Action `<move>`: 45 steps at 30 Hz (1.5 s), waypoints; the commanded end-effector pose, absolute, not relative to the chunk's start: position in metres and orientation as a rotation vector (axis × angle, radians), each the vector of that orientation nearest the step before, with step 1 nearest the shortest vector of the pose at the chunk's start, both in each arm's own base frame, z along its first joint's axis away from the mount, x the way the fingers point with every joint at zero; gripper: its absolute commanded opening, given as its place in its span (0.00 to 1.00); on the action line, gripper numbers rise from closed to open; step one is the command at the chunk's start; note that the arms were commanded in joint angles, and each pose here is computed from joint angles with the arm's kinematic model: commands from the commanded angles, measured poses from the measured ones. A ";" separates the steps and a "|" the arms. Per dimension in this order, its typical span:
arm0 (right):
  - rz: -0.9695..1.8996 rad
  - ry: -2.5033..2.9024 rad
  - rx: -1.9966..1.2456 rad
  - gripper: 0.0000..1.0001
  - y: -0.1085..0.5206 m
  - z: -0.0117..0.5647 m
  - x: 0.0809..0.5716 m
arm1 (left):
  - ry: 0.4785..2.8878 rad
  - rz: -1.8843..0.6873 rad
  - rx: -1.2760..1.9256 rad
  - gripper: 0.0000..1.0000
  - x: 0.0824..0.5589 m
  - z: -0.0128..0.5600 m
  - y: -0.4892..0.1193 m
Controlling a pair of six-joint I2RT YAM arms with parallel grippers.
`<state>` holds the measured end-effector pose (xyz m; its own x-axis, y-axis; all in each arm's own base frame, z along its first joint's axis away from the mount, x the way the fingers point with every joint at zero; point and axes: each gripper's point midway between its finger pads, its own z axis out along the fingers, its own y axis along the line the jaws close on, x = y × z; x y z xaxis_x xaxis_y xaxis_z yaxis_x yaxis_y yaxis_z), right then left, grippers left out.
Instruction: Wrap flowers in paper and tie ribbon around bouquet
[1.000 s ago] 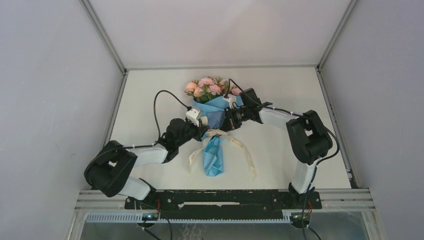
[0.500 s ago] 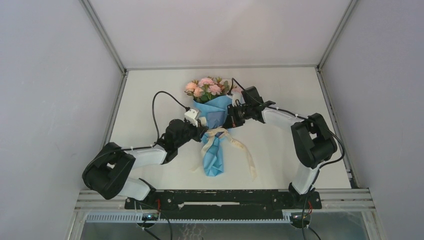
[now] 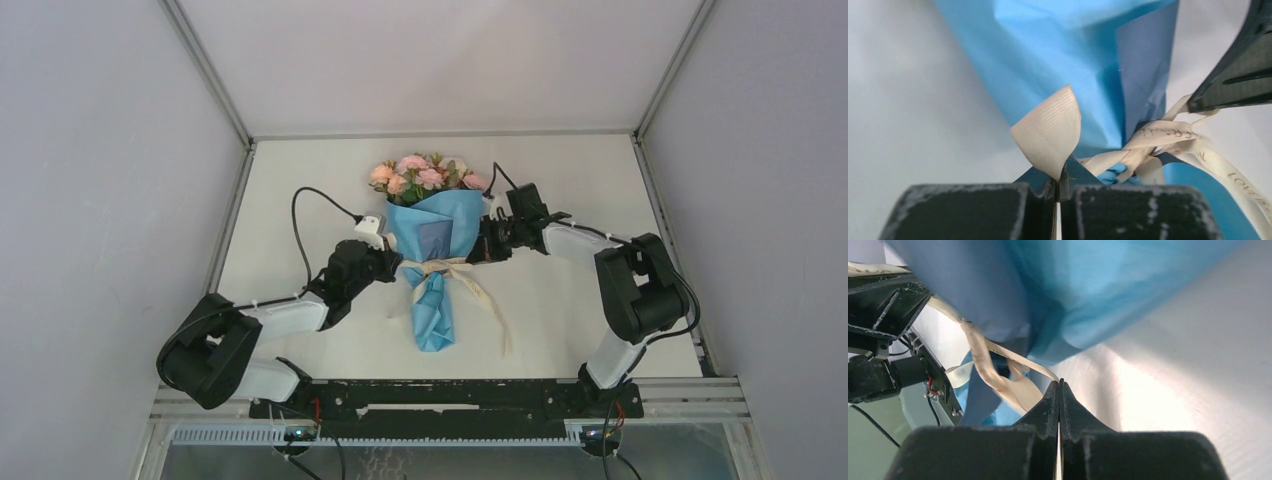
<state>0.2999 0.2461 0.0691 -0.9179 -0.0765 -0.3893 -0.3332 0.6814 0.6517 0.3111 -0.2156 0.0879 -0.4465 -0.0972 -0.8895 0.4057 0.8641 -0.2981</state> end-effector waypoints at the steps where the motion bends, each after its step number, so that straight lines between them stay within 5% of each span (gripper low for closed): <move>1: 1.122 2.467 -0.287 0.00 0.248 0.093 0.314 | 1.986 -0.497 0.204 0.00 0.313 0.078 -0.195; 17: 0.928 2.725 0.016 0.00 0.187 0.022 0.292 | 2.170 -0.313 -0.015 0.00 0.303 0.036 -0.136; 45: 0.671 2.722 0.313 0.00 0.120 0.017 0.286 | 2.220 -0.243 -0.282 0.00 0.292 0.020 -0.092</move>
<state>0.2793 0.1674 0.0308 -0.9600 0.2050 -0.1909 0.0351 0.7642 0.6440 0.2988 -0.1423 0.0405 -0.6173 -0.2852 -0.7332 0.0443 0.9179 -0.3944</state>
